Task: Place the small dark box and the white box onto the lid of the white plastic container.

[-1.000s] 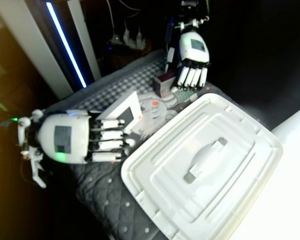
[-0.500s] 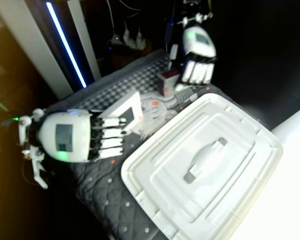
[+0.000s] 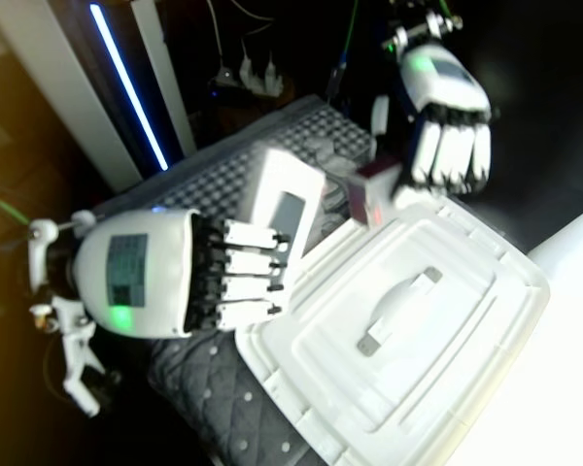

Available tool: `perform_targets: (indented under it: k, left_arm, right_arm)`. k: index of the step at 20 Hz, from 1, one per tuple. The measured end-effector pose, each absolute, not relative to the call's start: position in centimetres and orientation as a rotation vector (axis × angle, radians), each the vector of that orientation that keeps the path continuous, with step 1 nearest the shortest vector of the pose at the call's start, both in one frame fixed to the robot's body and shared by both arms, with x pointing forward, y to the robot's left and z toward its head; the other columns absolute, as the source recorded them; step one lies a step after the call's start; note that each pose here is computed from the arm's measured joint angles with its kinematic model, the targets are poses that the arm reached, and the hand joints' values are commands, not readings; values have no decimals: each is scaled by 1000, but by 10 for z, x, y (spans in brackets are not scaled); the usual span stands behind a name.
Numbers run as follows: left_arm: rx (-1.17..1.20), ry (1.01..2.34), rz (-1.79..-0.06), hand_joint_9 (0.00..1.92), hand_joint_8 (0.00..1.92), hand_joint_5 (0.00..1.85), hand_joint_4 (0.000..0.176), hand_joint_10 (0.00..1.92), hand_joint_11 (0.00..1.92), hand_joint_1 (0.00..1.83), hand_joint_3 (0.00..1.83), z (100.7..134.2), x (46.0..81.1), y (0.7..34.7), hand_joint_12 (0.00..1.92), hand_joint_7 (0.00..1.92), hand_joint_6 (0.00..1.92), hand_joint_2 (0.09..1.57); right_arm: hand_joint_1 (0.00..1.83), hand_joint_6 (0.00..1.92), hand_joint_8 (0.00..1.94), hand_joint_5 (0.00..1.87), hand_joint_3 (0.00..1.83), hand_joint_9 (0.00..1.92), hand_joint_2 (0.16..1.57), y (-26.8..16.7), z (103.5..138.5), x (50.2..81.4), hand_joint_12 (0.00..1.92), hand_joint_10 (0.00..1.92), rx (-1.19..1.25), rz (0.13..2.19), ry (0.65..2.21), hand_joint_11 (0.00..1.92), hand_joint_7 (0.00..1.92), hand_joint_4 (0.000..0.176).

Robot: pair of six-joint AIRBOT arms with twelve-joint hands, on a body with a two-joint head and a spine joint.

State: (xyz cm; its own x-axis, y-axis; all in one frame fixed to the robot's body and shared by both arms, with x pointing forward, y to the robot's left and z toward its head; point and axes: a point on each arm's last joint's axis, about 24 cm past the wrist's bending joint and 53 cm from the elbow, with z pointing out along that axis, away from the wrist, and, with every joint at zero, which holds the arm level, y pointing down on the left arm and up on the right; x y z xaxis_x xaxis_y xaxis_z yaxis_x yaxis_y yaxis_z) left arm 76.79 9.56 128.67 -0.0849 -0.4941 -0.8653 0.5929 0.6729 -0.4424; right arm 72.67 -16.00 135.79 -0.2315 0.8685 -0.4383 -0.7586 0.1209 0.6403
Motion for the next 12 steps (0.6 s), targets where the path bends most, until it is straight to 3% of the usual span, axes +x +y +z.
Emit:
perform_targets:
  k: [1,2,3,4,5,6,8,9,10,11,12]
  left_arm:
    - [69,1390,-900,706,1188,987,0,1244,460,1238,4,1290,776,97,1765,955,823,1118]
    - [51,1384,-899,706,1188,987,0,1244,460,1238,4,1294,781,99,1765,955,823,1118]
    - [15,1376,-901,204,83,328,75,131,17,906,0,1302,790,104,366,325,127,1014]
    - [-10,1373,-898,53,18,123,116,29,3,770,0,1306,794,110,72,99,28,964]
    - [-25,1372,-896,10,3,24,159,5,0,673,0,1308,797,114,14,19,5,945]
    - [-32,1373,-897,1,0,4,173,0,0,623,0,1309,797,117,2,3,0,901]
    - [-22,1363,-903,0,0,0,176,0,0,472,0,1314,793,115,0,0,0,881]
    - [-14,1362,-910,0,0,0,143,0,0,578,0,1314,791,111,0,0,0,859]
    - [-12,1365,-912,0,0,0,140,0,0,526,0,1313,790,110,0,0,0,852]
    - [-6,1365,-915,0,0,0,165,0,0,522,0,1312,788,107,0,0,0,869]
    - [-2,1368,-921,0,0,0,116,0,0,722,0,1308,784,107,0,0,0,836]
  right_arm:
    - [1289,452,1011,1159,3,995,1056,-161,1365,735,1376,868,158,1504,970,740,1108,0]
    - [1289,452,1011,1159,3,995,1056,-162,1370,742,1376,868,166,1490,968,740,1108,0]
    - [1069,34,119,398,0,320,1034,-161,1370,750,1207,360,179,1475,983,60,391,38]
    - [919,8,23,84,0,63,981,-154,1364,756,241,71,184,1465,1013,11,77,148]
    - [863,1,4,16,0,12,938,-149,1356,759,47,13,188,1459,1046,1,15,170]
    - [849,0,0,2,0,2,927,-145,1351,761,9,2,188,1455,1068,0,2,175]
    - [797,0,0,0,0,0,908,-145,1352,760,0,0,185,1458,1062,0,0,176]
    - [791,0,0,0,0,0,906,-146,1355,759,0,0,189,1463,1051,0,0,176]
    - [744,0,0,0,0,0,901,-146,1355,759,0,0,187,1463,1051,0,0,176]
    - [733,0,0,0,0,0,898,-144,1354,758,0,0,186,1466,1056,0,0,176]
    - [727,0,0,0,0,0,885,-142,1354,754,0,0,179,1473,1062,0,0,176]
